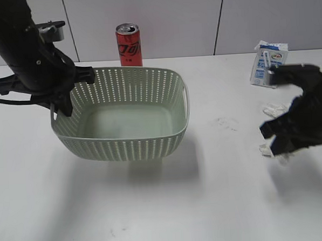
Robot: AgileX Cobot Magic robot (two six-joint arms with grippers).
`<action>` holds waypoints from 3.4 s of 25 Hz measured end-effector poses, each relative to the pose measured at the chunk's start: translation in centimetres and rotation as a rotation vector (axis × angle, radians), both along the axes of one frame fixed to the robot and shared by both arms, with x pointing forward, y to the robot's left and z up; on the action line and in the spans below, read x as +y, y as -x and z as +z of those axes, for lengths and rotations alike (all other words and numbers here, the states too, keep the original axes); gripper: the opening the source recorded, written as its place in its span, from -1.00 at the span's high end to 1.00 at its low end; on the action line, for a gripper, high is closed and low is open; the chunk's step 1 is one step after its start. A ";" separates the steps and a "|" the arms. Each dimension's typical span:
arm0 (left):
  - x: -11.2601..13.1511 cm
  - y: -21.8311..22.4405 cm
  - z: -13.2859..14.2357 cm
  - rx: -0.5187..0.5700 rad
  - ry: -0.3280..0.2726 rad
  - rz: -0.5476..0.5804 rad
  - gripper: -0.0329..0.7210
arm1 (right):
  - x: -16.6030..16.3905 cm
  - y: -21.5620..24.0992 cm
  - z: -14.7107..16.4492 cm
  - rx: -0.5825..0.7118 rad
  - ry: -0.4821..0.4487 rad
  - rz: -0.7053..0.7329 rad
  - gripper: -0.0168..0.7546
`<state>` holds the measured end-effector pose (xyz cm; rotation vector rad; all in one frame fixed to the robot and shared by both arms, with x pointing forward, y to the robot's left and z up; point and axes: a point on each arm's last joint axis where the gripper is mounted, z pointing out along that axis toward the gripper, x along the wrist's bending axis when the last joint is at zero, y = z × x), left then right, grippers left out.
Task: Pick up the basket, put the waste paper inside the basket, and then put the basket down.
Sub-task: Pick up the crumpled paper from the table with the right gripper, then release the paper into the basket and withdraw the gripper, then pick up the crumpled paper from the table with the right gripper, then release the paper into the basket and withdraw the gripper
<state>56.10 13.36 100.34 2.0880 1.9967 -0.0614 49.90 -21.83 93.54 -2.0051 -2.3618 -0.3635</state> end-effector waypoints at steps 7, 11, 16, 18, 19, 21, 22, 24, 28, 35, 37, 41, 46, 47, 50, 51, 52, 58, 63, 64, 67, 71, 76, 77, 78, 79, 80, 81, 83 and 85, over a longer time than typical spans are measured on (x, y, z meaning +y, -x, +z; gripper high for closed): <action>-0.1 -0.3 0.1 -0.034 0.014 0.005 0.91 | 9.2 -0.7 11.7 -0.395 -0.218 0.328 0.84; -0.1 -0.4 0.1 -0.040 0.016 0.006 0.91 | 14.4 -1.6 14.7 -0.486 -0.286 0.453 0.85; -0.1 -0.3 0.1 -0.037 0.015 0.006 0.91 | 18.2 -5.1 12.6 -0.446 -0.283 0.487 0.68; -0.1 -0.3 0.1 -0.036 0.015 0.006 0.91 | 19.1 -6.0 10.8 -0.373 -0.264 0.506 0.26; -0.1 -0.3 0.1 -0.036 0.015 0.006 0.91 | 19.4 -6.3 10.4 -0.343 -0.258 0.515 -0.05; -0.1 -0.3 0.1 -0.036 0.015 0.006 0.91 | 19.8 -6.7 9.3 -0.289 -0.245 0.530 -0.52; -0.1 -0.3 0.1 -0.037 0.013 0.005 0.91 | 19.9 -6.8 9.2 -0.275 -0.240 0.538 -0.62; -0.1 -0.3 0.1 -0.038 0.012 0.004 0.91 | 19.9 -6.8 9.4 -0.258 -0.227 0.549 -0.64; -0.1 -0.3 0.1 -0.039 0.009 0.003 0.91 | 18.2 -6.9 11.2 -0.199 -0.146 0.503 -0.60; -0.1 -0.4 0.1 -0.040 0.008 0.002 0.91 | 9.9 -9.4 11.2 -0.055 -0.007 0.279 -0.58; 0.0 -0.4 0.1 -0.041 0.005 0.001 0.91 | 7.4 -9.8 9.5 0.012 0.034 0.191 -0.59; 0.0 -0.4 0.1 -0.042 0.002 0.000 0.91 | 4.0 -9.2 4.5 0.073 0.119 -0.016 -0.58; 0.1 -0.4 0.1 -0.048 -0.010 -0.006 0.91 | 2.4 -7.8 -0.1 0.044 0.177 -0.214 -0.58; 0.1 -0.4 0.1 -0.050 -0.014 -0.008 0.91 | 2.3 -7.6 -0.8 0.048 0.184 -0.227 -0.58; 0.2 -0.5 0.1 -0.054 -0.020 -0.011 0.91 | 2.2 -7.6 -2.5 0.078 0.199 -0.247 -0.58; 0.2 -0.5 0.1 -0.055 -0.021 -0.011 0.91 | 2.2 -7.5 -3.2 0.097 0.208 -0.249 -0.58; 0.2 -0.5 0.1 -0.055 -0.021 -0.011 0.91 | 2.2 -7.5 -3.9 0.114 0.216 -0.249 -0.58; 0.2 -0.5 0.1 -0.060 -0.024 -0.013 0.91 | 2.5 -7.4 -5.3 0.167 0.206 -0.272 -0.40; 0.2 -0.5 0.1 -0.065 -0.022 -0.012 0.91 | 2.7 -7.4 -5.5 0.178 0.182 -0.268 0.25; 0.2 -0.6 0.1 -0.066 -0.021 -0.012 0.91 | 2.7 -7.4 -5.5 0.176 0.182 -0.256 0.44; 0.2 -0.6 0.1 -0.067 -0.021 -0.012 0.91 | 2.7 -7.5 -5.4 0.173 0.184 -0.227 0.76; 0.2 -0.6 0.1 -0.069 -0.020 -0.012 0.91 | 3.0 -7.4 -4.1 0.146 0.149 -0.203 0.76; 0.1 -0.7 0.1 -0.080 -0.015 -0.010 0.91 | 6.4 -7.5 3.6 -0.064 -0.006 -0.030 0.76; 0.1 -0.7 0.1 -0.083 -0.014 -0.010 0.91 | 7.9 -7.4 5.6 -0.124 -0.057 0.052 0.76; 0.1 -0.7 0.1 -0.086 -0.013 -0.009 0.91 | 9.3 -7.2 7.3 -0.174 -0.099 0.121 0.76; 0.1 -0.8 0.1 -0.088 -0.012 -0.009 0.91 | 10.9 -6.9 9.1 -0.233 -0.145 0.207 0.76; 0.1 -0.8 0.1 -0.088 -0.012 -0.009 0.91 | 12.4 -6.8 10.7 -0.295 -0.183 0.285 0.76; 0.1 -0.8 0.1 -0.089 -0.012 -0.009 0.91 | 13.9 -6.5 11.9 -0.355 -0.209 0.361 0.76; 0.1 -0.8 0.1 -0.089 -0.012 -0.009 0.91 | 16.3 -6.3 13.9 -0.469 -0.249 0.451 0.77; 0.1 -0.7 0.1 -0.087 -0.012 -0.009 0.91 | 18.1 -6.2 14.5 -0.532 -0.281 0.487 0.77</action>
